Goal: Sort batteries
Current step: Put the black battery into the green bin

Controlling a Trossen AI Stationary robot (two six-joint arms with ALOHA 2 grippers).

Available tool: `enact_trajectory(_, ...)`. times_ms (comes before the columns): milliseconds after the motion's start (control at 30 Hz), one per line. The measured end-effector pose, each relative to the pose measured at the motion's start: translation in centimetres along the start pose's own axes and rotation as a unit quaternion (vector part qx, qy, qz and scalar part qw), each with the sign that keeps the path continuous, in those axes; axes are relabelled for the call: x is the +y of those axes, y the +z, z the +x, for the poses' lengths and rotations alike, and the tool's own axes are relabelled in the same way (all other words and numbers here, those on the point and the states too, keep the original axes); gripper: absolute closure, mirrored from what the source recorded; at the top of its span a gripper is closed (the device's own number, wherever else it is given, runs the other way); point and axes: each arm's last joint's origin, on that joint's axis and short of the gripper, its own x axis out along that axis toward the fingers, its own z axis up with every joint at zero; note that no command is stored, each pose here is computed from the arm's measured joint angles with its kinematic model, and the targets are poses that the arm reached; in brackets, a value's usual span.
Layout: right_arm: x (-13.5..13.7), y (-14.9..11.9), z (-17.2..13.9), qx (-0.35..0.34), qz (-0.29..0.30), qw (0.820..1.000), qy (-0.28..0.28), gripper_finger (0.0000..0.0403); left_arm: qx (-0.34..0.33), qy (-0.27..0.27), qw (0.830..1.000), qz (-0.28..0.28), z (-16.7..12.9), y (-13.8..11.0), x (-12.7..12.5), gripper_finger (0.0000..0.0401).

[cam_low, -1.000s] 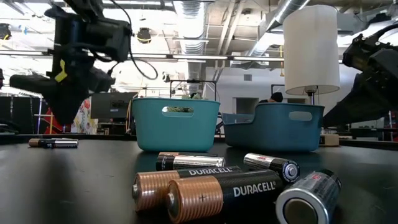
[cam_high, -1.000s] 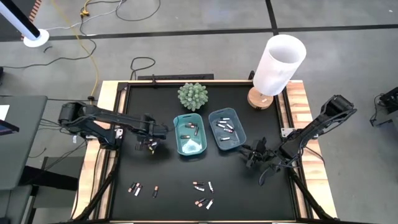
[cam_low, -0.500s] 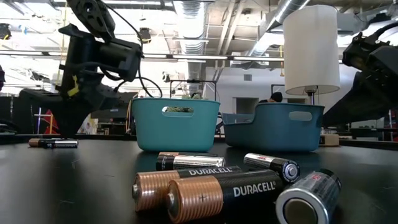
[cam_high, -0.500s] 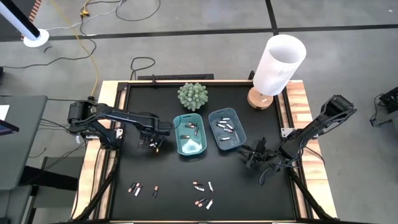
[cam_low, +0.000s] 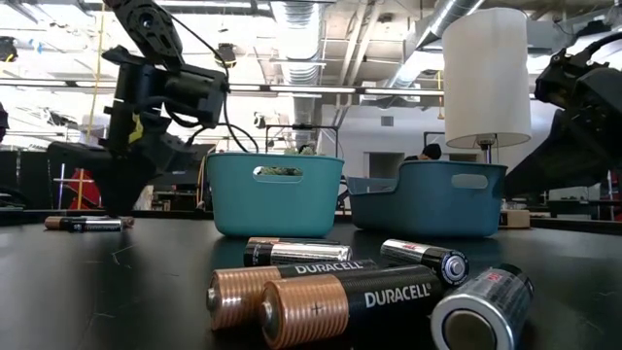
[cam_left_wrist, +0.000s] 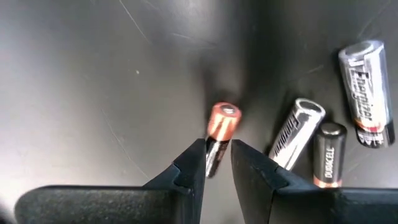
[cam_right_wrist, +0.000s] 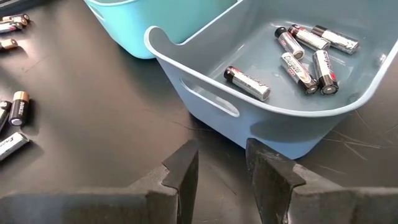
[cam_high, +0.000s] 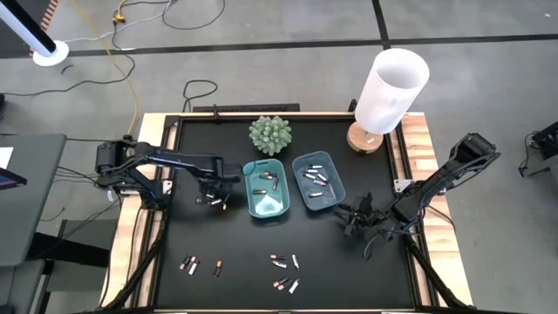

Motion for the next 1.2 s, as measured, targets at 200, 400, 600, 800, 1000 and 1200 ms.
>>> enact_trajectory(200,0.0,0.0,0.0,0.000,0.001,1.000,0.001,0.0253,-0.006,0.001,1.000,-0.003,0.2,0.0,0.5,0.0331)
enact_trajectory(400,0.0,0.0,0.0,0.000,0.001,1.000,0.001,0.0253,-0.007,-0.022,1.000,-0.009,2.7,-1.3,-0.1,0.0331)
enact_trajectory(600,0.0,0.0,0.0,0.000,0.001,1.000,0.001,0.0253,-0.006,-0.023,0.999,-0.028,3.1,-1.8,-0.2,0.0331)
enact_trajectory(800,0.1,0.0,0.0,-0.001,0.003,1.000,0.002,0.0253,-0.024,-0.016,0.999,-0.027,1.8,-1.1,0.4,0.0363)
enact_trajectory(1000,0.1,0.0,0.0,-0.001,0.003,1.000,0.002,0.0253,-0.017,-0.023,0.999,-0.043,-0.3,-0.9,1.1,0.0363)
enact_trajectory(1200,0.1,0.0,0.0,-0.001,-0.001,1.000,0.002,0.0253,-0.071,0.001,0.994,-0.078,-5.0,-1.4,2.2,0.0363)
